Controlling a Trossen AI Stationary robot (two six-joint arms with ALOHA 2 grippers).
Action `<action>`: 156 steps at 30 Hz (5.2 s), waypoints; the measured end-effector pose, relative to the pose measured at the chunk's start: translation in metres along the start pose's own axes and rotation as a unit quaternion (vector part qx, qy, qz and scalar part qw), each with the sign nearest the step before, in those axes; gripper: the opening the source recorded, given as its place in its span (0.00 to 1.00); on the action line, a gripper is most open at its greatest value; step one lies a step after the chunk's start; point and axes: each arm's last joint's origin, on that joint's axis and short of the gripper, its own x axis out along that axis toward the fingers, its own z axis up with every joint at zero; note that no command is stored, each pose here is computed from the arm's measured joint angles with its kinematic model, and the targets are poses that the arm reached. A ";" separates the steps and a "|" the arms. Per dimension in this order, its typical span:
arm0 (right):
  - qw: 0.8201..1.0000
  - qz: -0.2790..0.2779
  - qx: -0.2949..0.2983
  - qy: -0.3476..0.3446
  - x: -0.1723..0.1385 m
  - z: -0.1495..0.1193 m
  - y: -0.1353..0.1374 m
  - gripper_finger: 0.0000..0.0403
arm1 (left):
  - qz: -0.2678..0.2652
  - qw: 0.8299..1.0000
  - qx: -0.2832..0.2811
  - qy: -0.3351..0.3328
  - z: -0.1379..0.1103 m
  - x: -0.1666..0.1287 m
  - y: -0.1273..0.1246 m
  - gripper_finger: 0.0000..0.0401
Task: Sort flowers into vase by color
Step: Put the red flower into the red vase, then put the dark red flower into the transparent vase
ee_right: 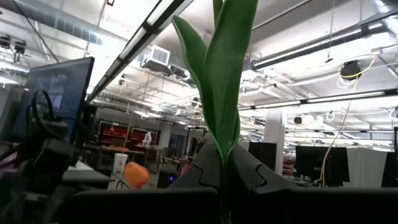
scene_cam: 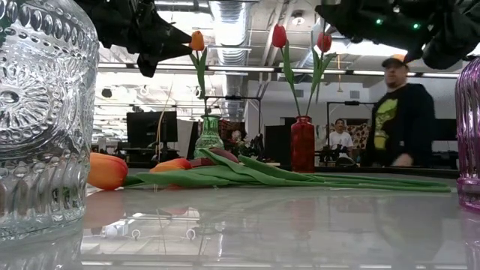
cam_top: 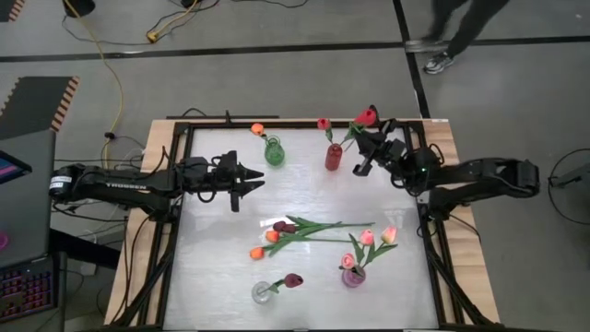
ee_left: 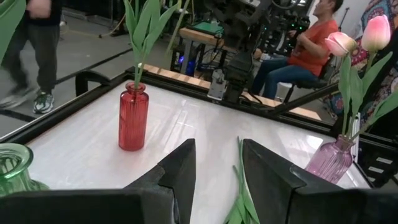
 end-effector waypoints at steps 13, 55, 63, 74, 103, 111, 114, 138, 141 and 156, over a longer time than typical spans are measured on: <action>0.999 -0.004 -0.033 0.005 0.025 -0.023 0.008 0.07 | 0.000 1.000 -0.001 0.000 0.000 0.000 0.000 0.29; 0.996 -0.002 -0.036 0.076 0.027 -0.039 0.002 0.11 | 0.000 1.000 -0.002 0.002 0.000 0.000 0.000 0.30; 0.996 -0.003 -0.036 0.076 0.027 -0.039 0.002 0.11 | 0.000 1.000 -0.002 0.002 0.000 0.000 0.000 0.29; 0.992 -0.049 -0.041 0.107 0.026 -0.042 0.003 0.11 | 0.000 1.000 -0.002 0.002 0.000 0.000 0.000 0.29; 0.981 -0.057 -0.050 0.178 0.020 -0.050 0.018 0.49 | 0.000 1.000 -0.002 0.002 0.000 0.000 0.000 0.30; 0.970 -0.099 -0.081 0.205 0.016 -0.047 0.030 0.53 | 0.002 1.000 -0.002 0.008 -0.001 0.000 0.000 0.30; 0.966 -0.119 -0.081 0.213 0.014 -0.045 0.034 0.53 | 0.002 1.000 -0.002 0.010 -0.002 0.000 0.000 0.30; 0.958 -0.130 -0.049 0.251 -0.014 0.008 0.069 0.53 | 0.002 1.000 -0.002 0.010 -0.002 0.000 0.000 0.29; 0.959 -0.106 -0.038 0.260 -0.021 0.014 0.075 0.53 | 0.002 1.000 -0.002 0.009 -0.002 0.000 0.000 0.29; 0.942 -0.041 -0.021 0.334 -0.045 0.011 0.090 0.53 | 0.002 1.000 -0.002 0.010 -0.002 0.000 0.000 0.29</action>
